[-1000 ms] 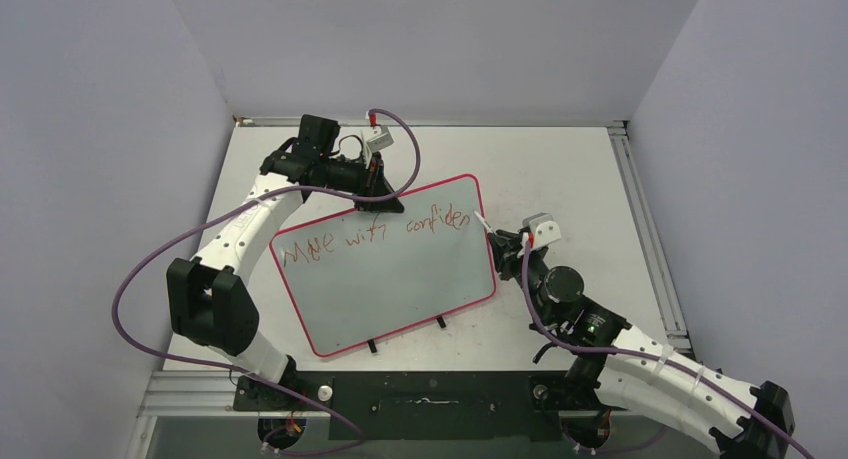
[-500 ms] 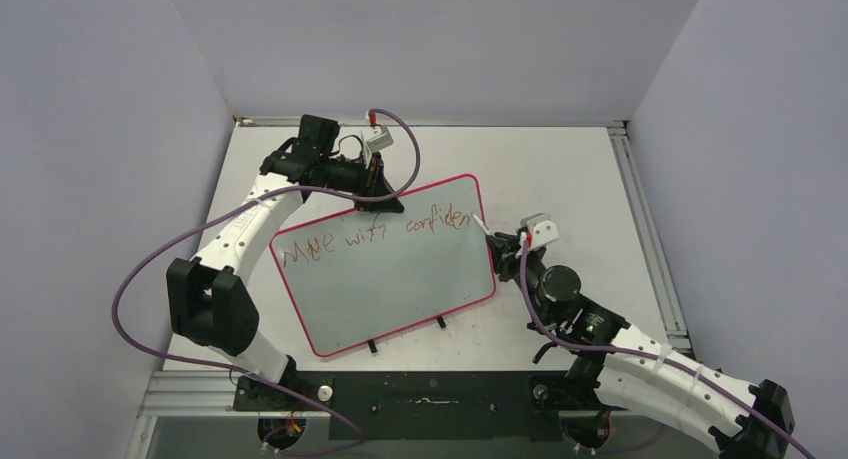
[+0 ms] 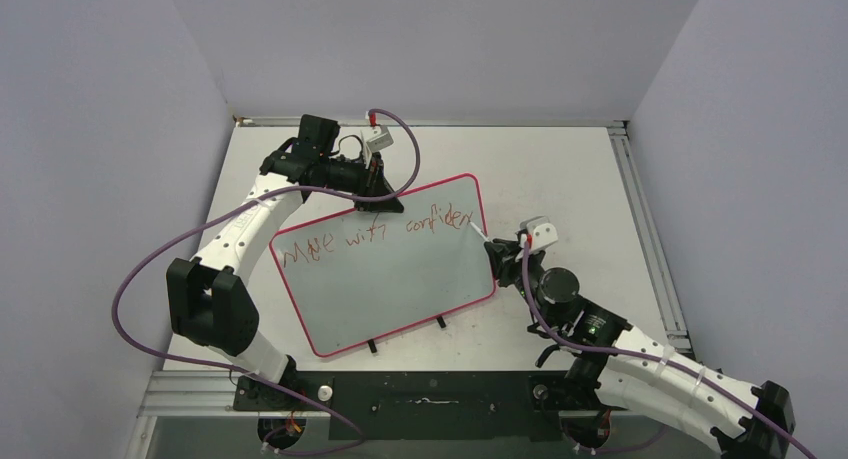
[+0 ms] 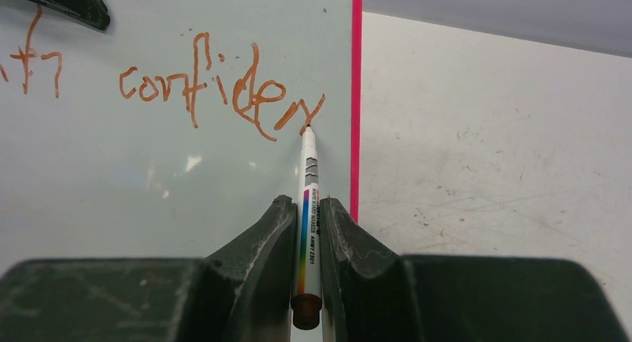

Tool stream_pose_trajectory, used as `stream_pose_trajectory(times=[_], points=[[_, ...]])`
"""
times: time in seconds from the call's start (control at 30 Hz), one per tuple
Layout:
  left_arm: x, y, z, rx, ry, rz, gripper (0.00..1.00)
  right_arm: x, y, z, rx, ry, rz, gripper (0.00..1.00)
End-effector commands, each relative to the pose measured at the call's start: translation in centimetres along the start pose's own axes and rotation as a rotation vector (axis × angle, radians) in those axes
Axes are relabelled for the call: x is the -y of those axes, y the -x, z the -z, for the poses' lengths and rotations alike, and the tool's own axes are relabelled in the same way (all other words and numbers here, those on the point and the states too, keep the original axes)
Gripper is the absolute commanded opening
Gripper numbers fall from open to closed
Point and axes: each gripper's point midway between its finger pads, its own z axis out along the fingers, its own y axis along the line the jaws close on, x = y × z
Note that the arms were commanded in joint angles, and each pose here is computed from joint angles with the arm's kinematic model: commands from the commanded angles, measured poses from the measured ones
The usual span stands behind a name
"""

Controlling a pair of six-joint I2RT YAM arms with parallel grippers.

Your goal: Write a sentence on the whiteboard

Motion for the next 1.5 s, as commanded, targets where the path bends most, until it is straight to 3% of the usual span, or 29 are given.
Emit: stream_pose_trajectory(times=[0.0,0.43,1.47], points=[[0.9,-0.1,-0.1,0.005,-0.029,-0.085,0.00,0.8,-0.5,0.4,-0.014,-0.043,-0.009,0.05],[0.8,-0.1,-0.1,0.004,-0.025,-0.083,0.00,0.5,2.5,0.7,0.077,-0.021,-0.016,0.05],[0.8,-0.1,-0.1,0.003,-0.019,-0.084,0.00,1.8,3.1,-0.7,0.102,-0.115,0.054,0.05]])
